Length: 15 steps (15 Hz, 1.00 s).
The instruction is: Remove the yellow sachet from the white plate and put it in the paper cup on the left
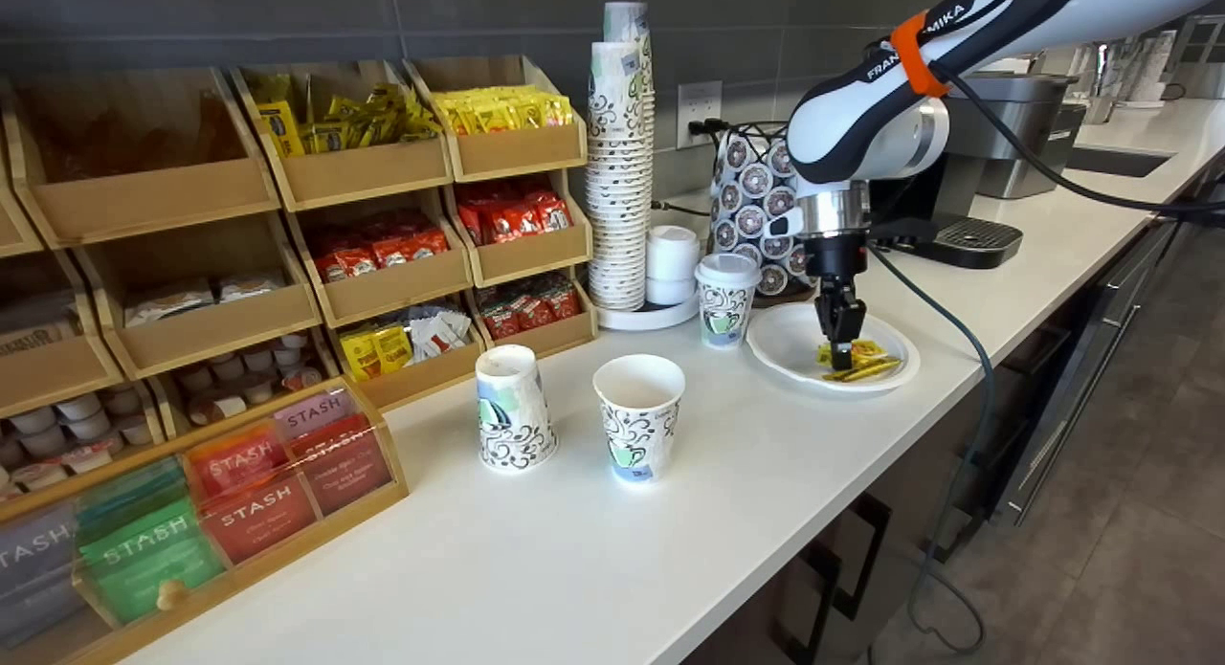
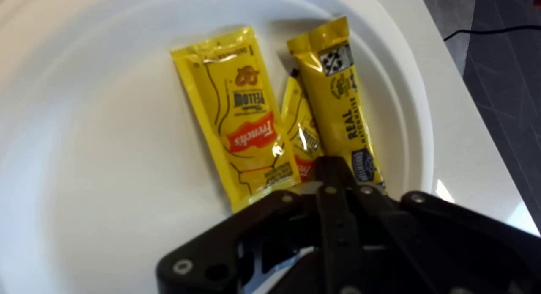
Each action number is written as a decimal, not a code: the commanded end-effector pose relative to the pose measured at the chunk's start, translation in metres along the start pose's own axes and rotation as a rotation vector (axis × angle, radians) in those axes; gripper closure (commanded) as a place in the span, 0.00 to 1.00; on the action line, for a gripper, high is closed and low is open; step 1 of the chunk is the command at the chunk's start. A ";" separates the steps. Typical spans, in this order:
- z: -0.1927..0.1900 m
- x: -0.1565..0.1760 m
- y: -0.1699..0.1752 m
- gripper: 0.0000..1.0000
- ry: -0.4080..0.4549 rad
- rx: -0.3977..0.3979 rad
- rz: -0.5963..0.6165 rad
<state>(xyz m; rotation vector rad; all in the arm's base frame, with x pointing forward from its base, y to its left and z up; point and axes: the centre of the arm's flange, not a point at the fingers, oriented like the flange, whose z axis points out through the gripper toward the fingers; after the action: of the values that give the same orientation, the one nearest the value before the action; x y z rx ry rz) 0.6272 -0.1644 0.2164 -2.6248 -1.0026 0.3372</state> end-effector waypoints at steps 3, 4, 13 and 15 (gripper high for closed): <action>-0.001 0.003 -0.001 1.00 -0.009 0.005 0.001; -0.003 0.004 -0.004 1.00 0.000 -0.009 0.000; -0.016 0.020 -0.003 1.00 0.143 -0.111 0.090; -0.016 0.025 0.005 1.00 0.205 -0.169 0.141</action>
<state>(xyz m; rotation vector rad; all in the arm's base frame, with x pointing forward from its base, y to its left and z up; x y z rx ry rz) 0.6517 -0.1578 0.2349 -2.7555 -0.9119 0.1195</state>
